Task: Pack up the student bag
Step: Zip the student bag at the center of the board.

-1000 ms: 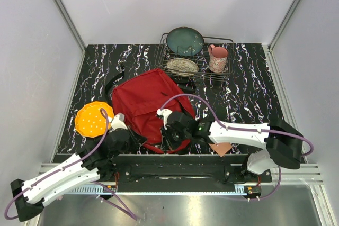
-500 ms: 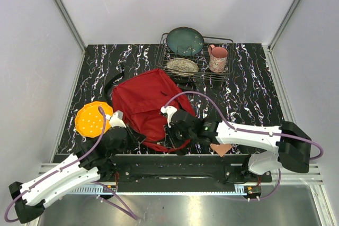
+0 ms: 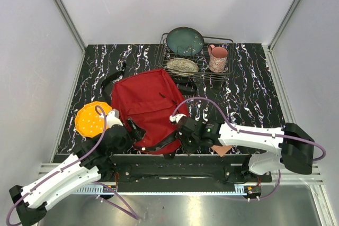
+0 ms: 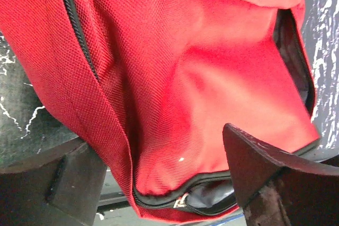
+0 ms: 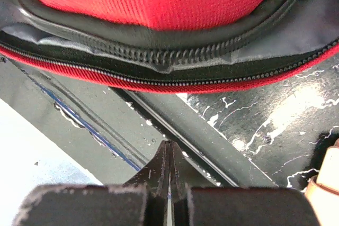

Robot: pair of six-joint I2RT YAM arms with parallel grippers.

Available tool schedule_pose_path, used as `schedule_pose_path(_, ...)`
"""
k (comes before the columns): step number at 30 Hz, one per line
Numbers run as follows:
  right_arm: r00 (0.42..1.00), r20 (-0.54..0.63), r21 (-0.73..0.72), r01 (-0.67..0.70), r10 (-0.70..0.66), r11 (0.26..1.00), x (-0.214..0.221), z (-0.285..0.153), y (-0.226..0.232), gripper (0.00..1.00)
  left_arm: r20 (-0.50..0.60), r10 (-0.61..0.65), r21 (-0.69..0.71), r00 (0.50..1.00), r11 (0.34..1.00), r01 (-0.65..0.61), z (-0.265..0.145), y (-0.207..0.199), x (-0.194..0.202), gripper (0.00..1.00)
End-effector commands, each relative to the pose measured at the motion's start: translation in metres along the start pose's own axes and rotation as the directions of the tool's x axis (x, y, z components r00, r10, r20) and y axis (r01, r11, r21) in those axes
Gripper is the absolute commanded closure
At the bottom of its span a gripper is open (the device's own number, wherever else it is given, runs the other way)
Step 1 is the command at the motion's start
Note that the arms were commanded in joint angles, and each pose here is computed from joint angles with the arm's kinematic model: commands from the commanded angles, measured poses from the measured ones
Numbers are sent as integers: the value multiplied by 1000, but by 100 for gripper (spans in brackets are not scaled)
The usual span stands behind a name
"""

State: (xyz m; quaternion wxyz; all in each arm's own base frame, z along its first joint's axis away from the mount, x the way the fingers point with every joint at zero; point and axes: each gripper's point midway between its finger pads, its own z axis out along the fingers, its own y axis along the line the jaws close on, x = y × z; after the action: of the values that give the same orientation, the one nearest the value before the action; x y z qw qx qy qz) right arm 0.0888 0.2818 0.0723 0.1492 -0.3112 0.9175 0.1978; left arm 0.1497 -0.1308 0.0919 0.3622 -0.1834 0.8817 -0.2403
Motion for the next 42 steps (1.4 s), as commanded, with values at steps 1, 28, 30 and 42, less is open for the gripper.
schedule_pose_path(1,999,39,-40,8,-7,999,-7,-9,9,100,65,-8,86,998,996,3,3,-25,-17,10)
schedule_pose_path(28,961,275,-262,68,7,963,-109,2,86,52,-31,-89,177,996,980,94,10,-29,11,7)
schedule_pose_path(30,964,266,-277,75,1,958,-106,4,89,52,-26,-95,180,995,979,98,9,-29,10,7)
schedule_pose_path(42,983,166,-325,129,-78,937,-71,28,102,50,7,-131,223,991,967,126,0,-39,-3,12)
